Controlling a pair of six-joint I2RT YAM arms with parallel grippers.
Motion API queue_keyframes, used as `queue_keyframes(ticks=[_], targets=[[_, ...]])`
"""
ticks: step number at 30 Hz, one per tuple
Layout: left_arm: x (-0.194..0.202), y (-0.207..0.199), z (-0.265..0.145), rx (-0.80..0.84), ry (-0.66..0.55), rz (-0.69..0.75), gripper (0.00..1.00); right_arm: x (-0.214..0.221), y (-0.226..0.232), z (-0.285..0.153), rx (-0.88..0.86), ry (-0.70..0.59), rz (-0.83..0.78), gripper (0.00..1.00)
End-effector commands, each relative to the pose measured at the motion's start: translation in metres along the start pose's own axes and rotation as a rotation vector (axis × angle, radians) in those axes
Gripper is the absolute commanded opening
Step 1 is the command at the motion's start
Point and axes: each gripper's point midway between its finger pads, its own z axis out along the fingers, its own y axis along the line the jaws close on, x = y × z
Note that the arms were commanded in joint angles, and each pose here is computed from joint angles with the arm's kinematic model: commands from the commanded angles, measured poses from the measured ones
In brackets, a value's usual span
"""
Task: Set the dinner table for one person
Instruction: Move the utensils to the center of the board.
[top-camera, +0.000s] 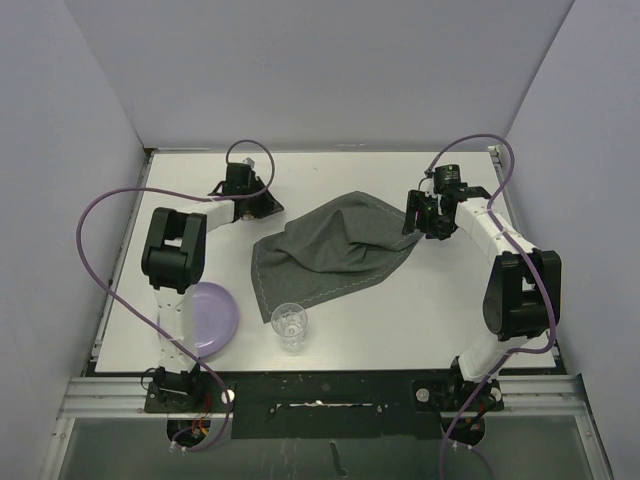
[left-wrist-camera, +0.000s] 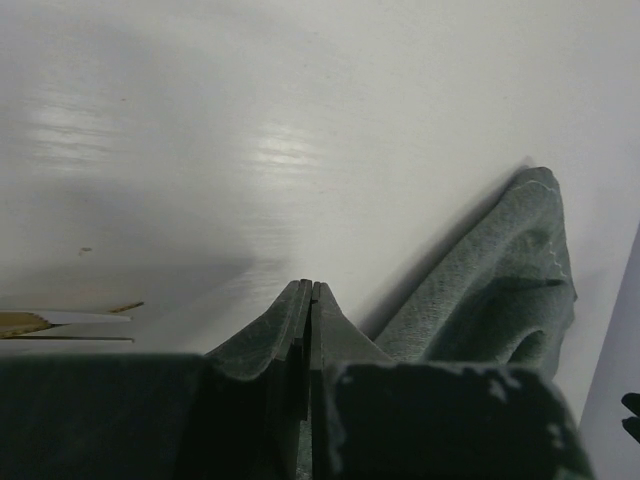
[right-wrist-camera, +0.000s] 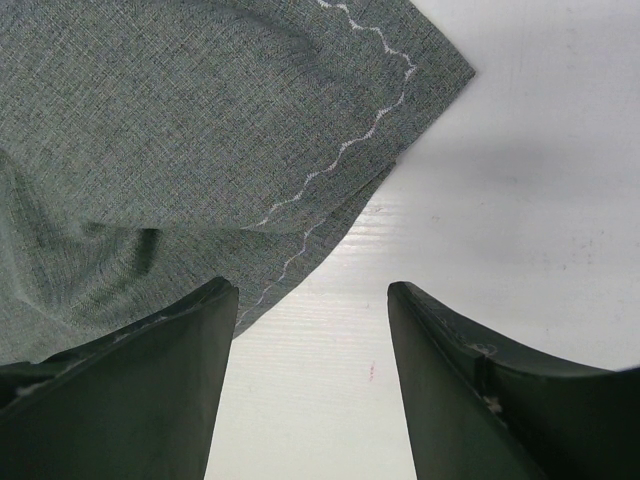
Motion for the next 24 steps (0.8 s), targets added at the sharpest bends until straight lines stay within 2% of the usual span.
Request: queue_keyframes(ticks=[1,10,24], targets=[[-0.017,0.012,0.012,-0.056,-0.044,0.034,0.0,-0.006,0.004,-0.004,-0.024,-0.033,-0.01,0.62],[-0.017,0.032,0.015,-0.135,-0.039,0.038,0.0,-0.006,0.004,-0.005,-0.024,-0.032,-0.013,0.62],[-0.032,0.068,-0.019,-0.222,-0.065,-0.011,0.0,-0.005,0.005,-0.006,-0.029,-0.033,-0.01,0.62]])
